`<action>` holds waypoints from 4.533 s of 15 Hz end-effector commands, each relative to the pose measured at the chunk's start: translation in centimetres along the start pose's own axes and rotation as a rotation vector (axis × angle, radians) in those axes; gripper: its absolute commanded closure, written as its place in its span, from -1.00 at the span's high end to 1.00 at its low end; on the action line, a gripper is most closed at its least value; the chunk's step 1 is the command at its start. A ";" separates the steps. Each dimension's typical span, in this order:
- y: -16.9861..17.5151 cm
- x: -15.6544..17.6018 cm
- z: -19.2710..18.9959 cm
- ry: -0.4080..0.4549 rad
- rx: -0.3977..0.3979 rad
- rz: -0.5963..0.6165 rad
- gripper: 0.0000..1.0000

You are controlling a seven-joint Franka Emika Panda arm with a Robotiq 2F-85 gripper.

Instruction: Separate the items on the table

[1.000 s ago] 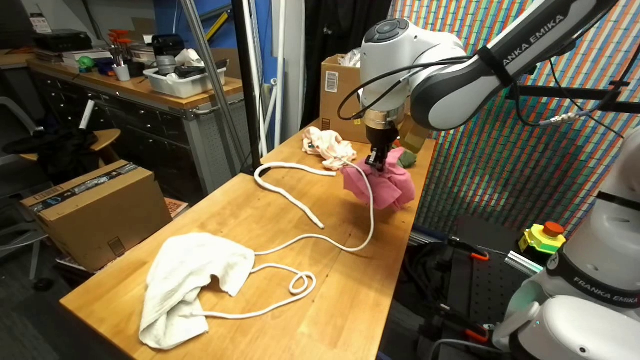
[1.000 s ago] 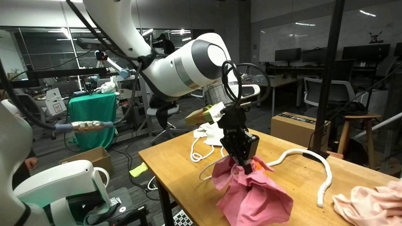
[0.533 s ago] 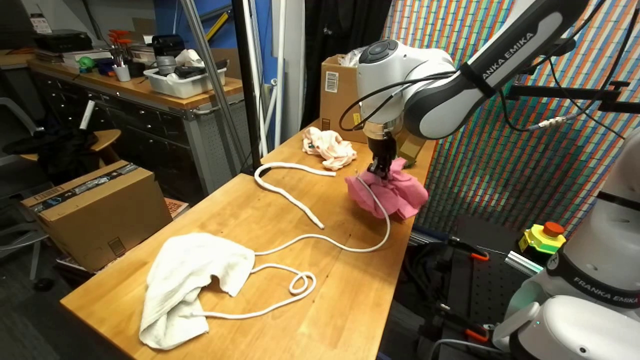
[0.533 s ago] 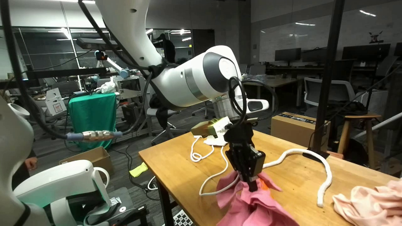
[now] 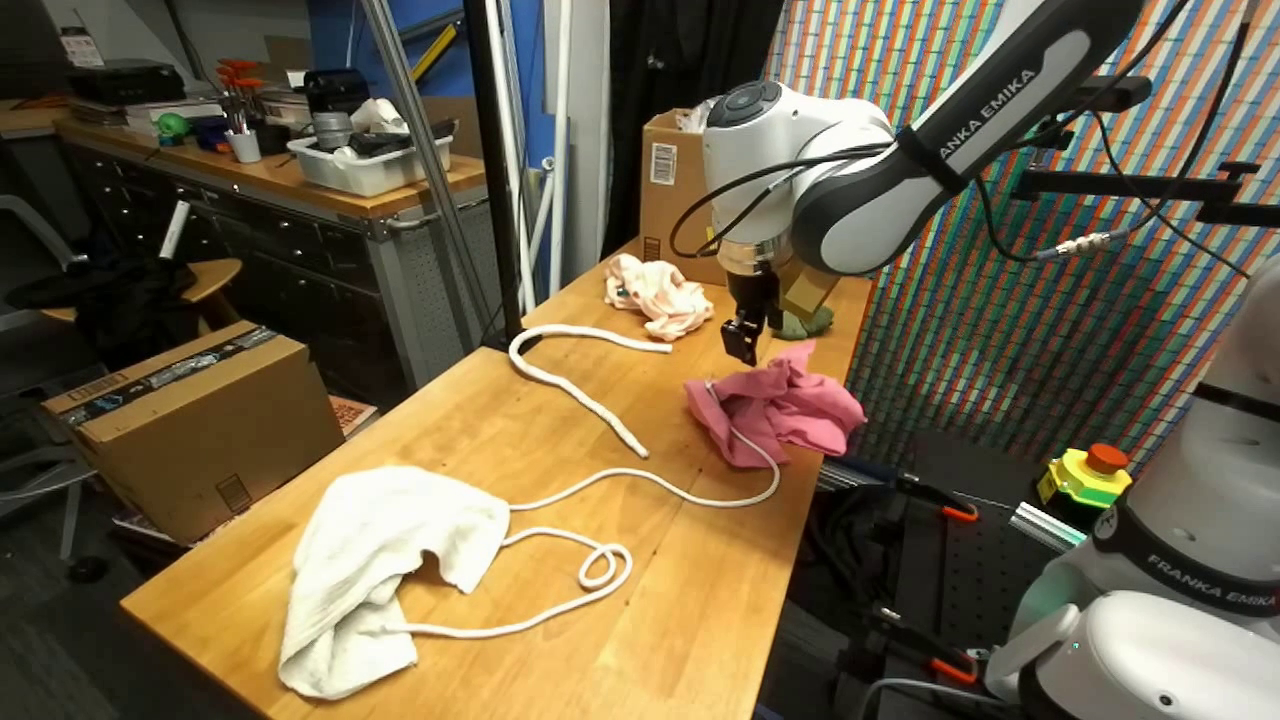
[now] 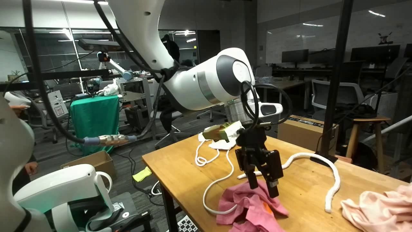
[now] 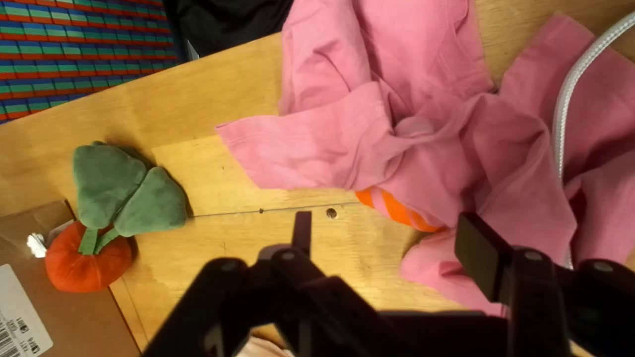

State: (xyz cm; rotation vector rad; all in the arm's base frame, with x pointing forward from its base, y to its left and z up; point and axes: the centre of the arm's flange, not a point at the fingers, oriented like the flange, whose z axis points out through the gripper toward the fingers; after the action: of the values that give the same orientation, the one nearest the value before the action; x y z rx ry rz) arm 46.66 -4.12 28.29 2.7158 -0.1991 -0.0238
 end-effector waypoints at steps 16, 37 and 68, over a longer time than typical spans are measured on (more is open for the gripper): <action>-16.5 -0.6 -8.8 0.243 0.228 -0.401 1.00; -29.1 1.1 -1.6 0.194 0.341 -0.588 1.00; -21.0 7.2 3.1 0.124 0.379 -0.562 1.00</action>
State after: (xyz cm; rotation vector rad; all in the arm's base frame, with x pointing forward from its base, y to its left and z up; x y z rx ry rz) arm 55.56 13.01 17.62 2.9981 0.6104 0.0596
